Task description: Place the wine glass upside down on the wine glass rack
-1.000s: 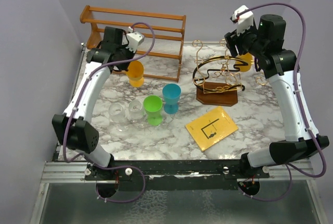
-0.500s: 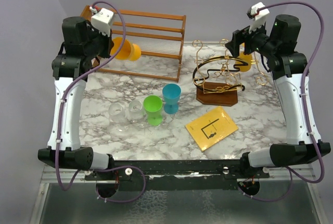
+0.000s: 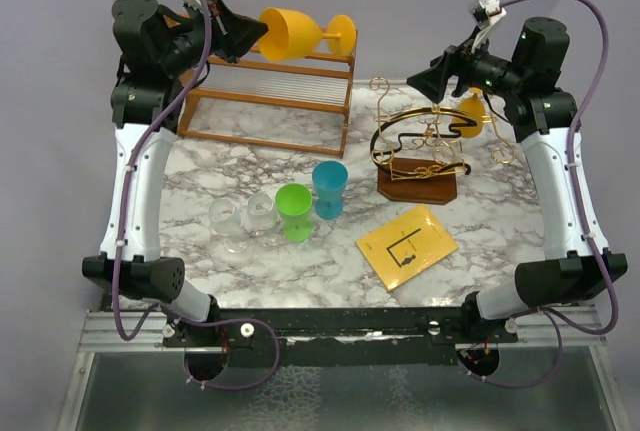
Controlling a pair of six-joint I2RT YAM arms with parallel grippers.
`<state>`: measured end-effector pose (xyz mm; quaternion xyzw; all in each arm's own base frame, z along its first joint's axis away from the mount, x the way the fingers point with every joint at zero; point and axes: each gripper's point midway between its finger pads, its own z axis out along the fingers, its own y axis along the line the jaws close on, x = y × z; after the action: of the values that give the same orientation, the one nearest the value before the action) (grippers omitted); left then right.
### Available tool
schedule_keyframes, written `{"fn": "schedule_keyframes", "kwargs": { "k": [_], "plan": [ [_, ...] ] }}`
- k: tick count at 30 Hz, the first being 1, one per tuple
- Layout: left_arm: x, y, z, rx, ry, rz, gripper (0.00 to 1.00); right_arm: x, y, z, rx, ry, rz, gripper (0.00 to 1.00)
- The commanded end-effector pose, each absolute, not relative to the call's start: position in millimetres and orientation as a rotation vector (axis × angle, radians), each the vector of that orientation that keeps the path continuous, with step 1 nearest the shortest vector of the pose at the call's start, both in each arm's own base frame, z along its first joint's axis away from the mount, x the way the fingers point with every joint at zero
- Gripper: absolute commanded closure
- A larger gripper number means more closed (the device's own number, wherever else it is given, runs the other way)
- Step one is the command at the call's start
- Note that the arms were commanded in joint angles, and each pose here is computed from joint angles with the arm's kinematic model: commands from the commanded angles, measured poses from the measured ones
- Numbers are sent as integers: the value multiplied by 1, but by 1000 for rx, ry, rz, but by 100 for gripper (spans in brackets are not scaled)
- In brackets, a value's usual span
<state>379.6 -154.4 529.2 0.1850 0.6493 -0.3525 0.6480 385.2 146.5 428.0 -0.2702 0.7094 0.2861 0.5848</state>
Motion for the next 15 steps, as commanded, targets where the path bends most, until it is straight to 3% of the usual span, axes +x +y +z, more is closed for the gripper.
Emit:
{"fn": "schedule_keyframes", "kwargs": {
  "k": [1,15],
  "plan": [
    [375,-193,551,465,1403,-1015,100,379,171,448,-616,1578,899,21],
    [395,-249,530,518,1429,-1070,100,410,186,439,-529,1601,972,24]
  ]
}}
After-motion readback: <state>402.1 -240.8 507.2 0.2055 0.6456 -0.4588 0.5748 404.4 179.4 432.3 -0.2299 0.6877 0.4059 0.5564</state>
